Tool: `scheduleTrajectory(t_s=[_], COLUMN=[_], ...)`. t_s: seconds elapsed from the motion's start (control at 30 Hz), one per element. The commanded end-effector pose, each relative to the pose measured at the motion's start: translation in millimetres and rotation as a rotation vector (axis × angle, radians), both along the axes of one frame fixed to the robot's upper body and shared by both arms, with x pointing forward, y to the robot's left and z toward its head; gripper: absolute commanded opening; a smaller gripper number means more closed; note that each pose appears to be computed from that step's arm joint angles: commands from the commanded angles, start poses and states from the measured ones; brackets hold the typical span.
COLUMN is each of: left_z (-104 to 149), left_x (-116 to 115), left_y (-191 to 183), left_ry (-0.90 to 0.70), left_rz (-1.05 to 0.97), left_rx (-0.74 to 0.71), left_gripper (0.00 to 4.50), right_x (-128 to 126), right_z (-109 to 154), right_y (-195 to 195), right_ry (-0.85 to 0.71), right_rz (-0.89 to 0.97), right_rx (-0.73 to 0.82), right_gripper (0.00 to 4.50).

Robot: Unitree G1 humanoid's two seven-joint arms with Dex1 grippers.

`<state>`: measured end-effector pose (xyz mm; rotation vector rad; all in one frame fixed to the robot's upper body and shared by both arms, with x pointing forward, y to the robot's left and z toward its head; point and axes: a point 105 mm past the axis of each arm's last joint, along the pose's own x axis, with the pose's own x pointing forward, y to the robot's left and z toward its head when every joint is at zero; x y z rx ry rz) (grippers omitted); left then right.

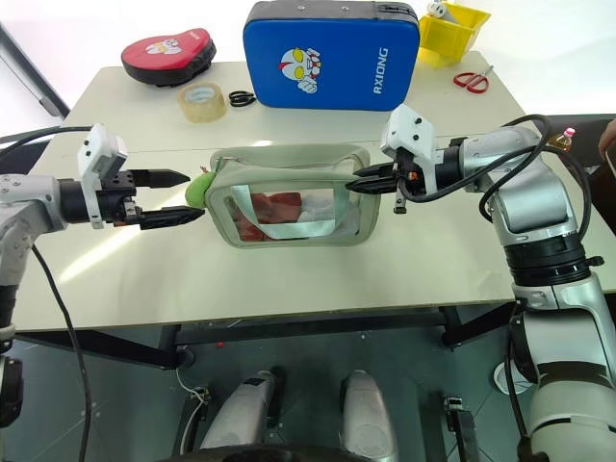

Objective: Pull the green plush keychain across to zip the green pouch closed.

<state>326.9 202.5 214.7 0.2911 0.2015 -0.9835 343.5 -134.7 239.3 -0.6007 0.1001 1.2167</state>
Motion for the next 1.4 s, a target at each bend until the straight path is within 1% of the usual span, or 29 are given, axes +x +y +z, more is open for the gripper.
scheduleTrajectory(t_s=[0.03, 0.1, 0.17, 0.2, 0.3, 0.37, 0.43, 0.5, 0.6, 0.77, 0.9, 1.07, 1.17, 1.2, 1.33, 1.37, 1.4], left_z=[3, 6, 11, 15, 27, 42, 59, 67, 66, 60, 49, 46, 46, 47, 60, 65, 70], left_x=[0, 1, 3, 4, 10, 13, 11, 8, 7, 13, 23, 29, 27, 27, 27, 27, 26], left_y=[0, -1, 0, 0, 1, 0, -6, -15, -28, -47, -55, -64, -61, -60, -52, -49, -44], left_ry=[-0.028, -0.037, -0.053, -0.063, -0.095, -0.128, -0.158, -0.181, -0.213, -0.292, -0.358, -0.398, -0.386, -0.383, -0.387, -0.384, -0.380], left_rz=[-0.001, 0.003, 0.011, 0.018, 0.050, 0.056, 0.030, -0.014, -0.067, -0.144, -0.189, -0.235, -0.258, -0.262, -0.226, -0.218, -0.206], left_rx=[0.010, 0.002, -0.013, -0.023, -0.055, -0.097, -0.144, -0.147, -0.085, 0.051, 0.185, 0.215, 0.225, 0.229, 0.206, 0.197, 0.190], left_gripper=[2.13, 1.06, 0.11, 0.05, 0.05, 0.05, 0.05, 0.05, 0.05, 0.05, 0.05, 0.05, 1.00, 1.40, 3.52, 3.93, 3.93], right_x=[-3, -4, -4, -4, -4, -4, -3, -3, -2, -2, -2, -4, -4, -3, -3, -3, -3], right_z=[20, 21, 21, 20, 20, 19, 19, 19, 18, 17, 17, 15, 14, 14, 14, 13, 13], right_y=[1, 1, 1, 1, 2, 2, 2, 3, 5, 9, 10, 9, 8, 7, 6, 6, 6], right_ry=[-0.072, -0.072, -0.072, -0.072, -0.071, -0.070, -0.070, -0.070, -0.071, -0.070, -0.069, -0.066, -0.065, -0.065, -0.066, -0.066, -0.066], right_rz=[0.007, 0.008, 0.008, 0.008, 0.008, 0.008, 0.008, 0.010, 0.015, 0.024, 0.026, 0.027, 0.025, 0.023, 0.019, 0.019, 0.019], right_rx=[0.011, 0.011, 0.011, 0.011, 0.013, 0.014, 0.015, 0.019, 0.023, 0.028, 0.030, 0.031, 0.031, 0.031, 0.031, 0.031, 0.031], right_gripper=[0.00, 0.00, 0.00, 0.00, 0.00, 0.00, 0.00, 0.00, 0.00, 0.00, 0.00, 0.00, 0.00, 0.00, 0.00, 0.00, 0.00])
